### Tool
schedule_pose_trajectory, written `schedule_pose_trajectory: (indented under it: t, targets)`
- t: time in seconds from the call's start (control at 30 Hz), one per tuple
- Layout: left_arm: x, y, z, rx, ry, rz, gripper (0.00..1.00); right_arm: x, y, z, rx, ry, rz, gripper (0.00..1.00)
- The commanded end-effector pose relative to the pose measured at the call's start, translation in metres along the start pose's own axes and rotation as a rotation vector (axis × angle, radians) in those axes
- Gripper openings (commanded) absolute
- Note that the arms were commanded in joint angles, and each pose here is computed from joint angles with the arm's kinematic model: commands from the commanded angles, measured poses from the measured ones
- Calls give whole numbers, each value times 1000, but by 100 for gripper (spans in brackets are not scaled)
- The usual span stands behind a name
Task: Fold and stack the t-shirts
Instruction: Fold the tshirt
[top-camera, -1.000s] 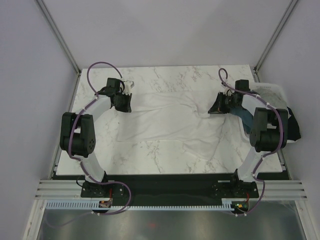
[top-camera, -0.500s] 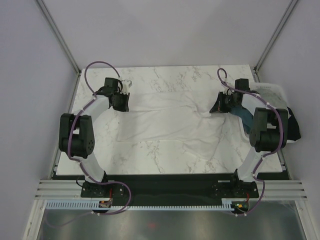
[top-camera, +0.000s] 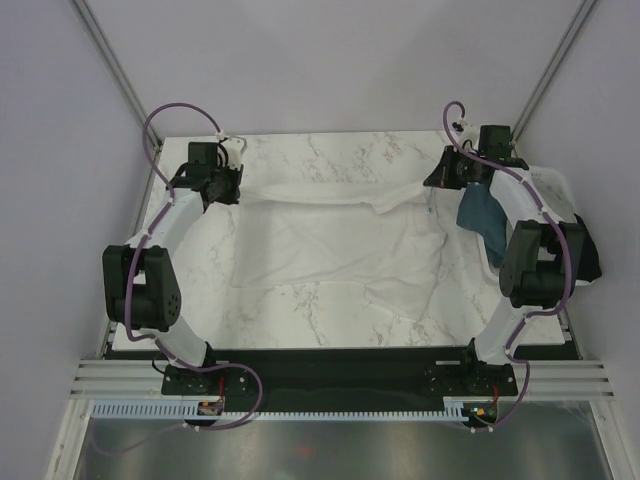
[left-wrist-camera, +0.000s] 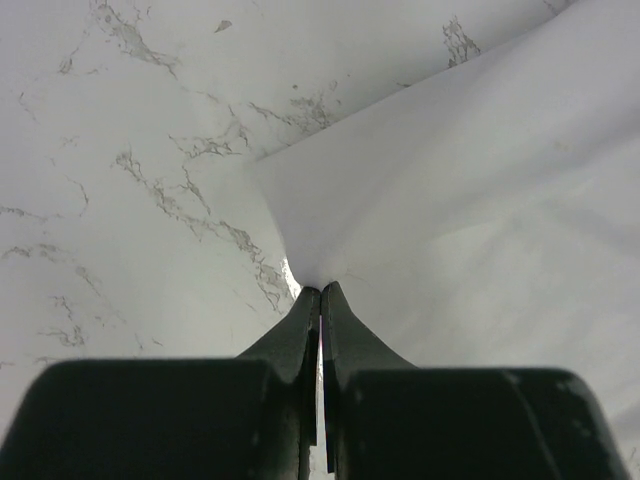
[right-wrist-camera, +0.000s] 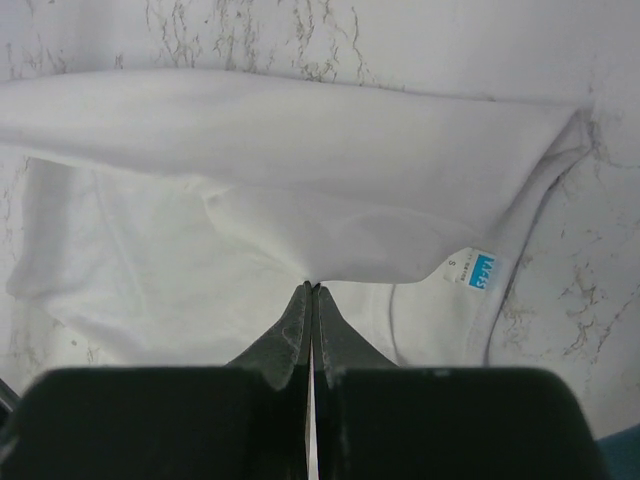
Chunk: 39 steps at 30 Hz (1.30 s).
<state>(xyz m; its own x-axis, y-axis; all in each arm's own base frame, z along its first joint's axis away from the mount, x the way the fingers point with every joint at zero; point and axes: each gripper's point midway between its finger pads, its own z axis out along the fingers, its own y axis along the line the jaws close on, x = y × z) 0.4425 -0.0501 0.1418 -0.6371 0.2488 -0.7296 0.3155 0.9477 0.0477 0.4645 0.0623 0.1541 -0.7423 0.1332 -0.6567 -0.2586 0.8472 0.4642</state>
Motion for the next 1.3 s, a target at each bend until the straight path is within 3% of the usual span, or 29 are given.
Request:
schedule_pose_trajectory:
  t: [0.0,0.13,0.53,0.97,1.27]
  targets:
    - [-23,9,-3,-18,-56,42,2,-5,21,-5,-40,-17,-13,0]
    - [-18,4,-2,4,-44,34,2,22,31,-11,-51,19,-17,0]
    - [16,-6,-6,37,20,42,2,46,52,-50,-55,35,-72,0]
    - [44,2,22,22,108,53,2,43,42,-30,-64,69,-31,0]
    - [72,1,36,34,183,40,2,76,19,-16,-3,144,-21,0]
